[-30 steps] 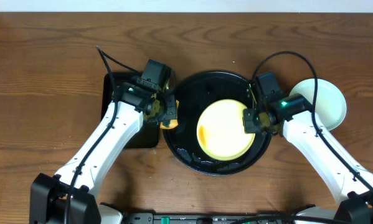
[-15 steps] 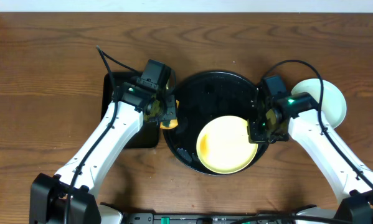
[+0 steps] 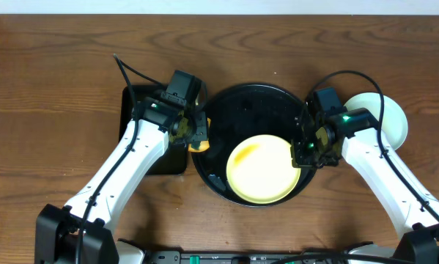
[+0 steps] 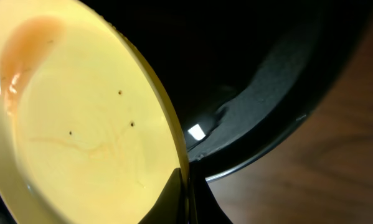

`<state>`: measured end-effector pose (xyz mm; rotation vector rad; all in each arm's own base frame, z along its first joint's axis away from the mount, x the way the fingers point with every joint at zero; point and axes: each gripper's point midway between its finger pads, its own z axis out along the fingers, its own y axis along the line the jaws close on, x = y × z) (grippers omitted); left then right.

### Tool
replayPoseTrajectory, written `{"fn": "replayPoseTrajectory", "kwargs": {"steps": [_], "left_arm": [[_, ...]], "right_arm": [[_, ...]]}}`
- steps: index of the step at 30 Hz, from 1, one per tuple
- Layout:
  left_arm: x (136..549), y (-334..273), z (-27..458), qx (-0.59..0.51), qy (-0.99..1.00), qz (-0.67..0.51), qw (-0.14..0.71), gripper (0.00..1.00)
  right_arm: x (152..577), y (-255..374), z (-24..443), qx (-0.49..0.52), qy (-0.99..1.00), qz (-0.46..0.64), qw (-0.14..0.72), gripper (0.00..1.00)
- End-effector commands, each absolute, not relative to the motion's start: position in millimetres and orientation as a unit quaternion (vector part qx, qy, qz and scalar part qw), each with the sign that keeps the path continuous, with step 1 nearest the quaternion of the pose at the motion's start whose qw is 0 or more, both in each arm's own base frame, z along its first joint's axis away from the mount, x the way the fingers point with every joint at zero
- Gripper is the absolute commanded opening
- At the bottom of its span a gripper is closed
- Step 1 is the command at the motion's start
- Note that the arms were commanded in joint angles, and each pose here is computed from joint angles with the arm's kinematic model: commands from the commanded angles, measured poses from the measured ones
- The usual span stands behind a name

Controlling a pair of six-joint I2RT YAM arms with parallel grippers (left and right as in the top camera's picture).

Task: Clean dirty plates on tray and stack at the side
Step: 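Lift the sponge away and slide the yellow plate right with the right gripper, then raise the yellow plate and stack it on the pale green plates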

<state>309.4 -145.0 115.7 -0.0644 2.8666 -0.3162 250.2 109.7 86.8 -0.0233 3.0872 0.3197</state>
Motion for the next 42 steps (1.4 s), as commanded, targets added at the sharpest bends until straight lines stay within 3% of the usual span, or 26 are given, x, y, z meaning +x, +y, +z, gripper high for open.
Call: {"fn": "replayPoseTrajectory", "kwargs": {"steps": [1, 12, 22, 32, 37, 42], "left_arm": [[311, -142, 116, -0.015, 0.986, -0.101, 0.132, 0.08], [311, -142, 116, -0.015, 0.986, -0.101, 0.131, 0.08], [311, -142, 116, -0.015, 0.986, -0.102, 0.132, 0.08], [311, -142, 116, -0.015, 0.986, -0.102, 0.132, 0.08], [311, -142, 116, -0.015, 0.986, -0.102, 0.132, 0.08], [311, -142, 116, -0.015, 0.986, -0.102, 0.132, 0.08]], "right_arm": [[276, 79, 95, 0.011, 0.996, 0.024, 0.085, 0.01], [336, 80, 119, -0.013, 0.975, 0.007, 0.221, 0.01], [376, 63, 193, -0.106, 0.913, -0.151, 0.363, 0.01], [365, 108, 221, -0.224, 0.85, -0.262, 0.397, 0.01], [360, 98, 238, -0.189, 0.828, -0.33, 0.412, 0.01], [360, 96, 239, -0.129, 0.839, -0.303, 0.433, 0.01]]}}
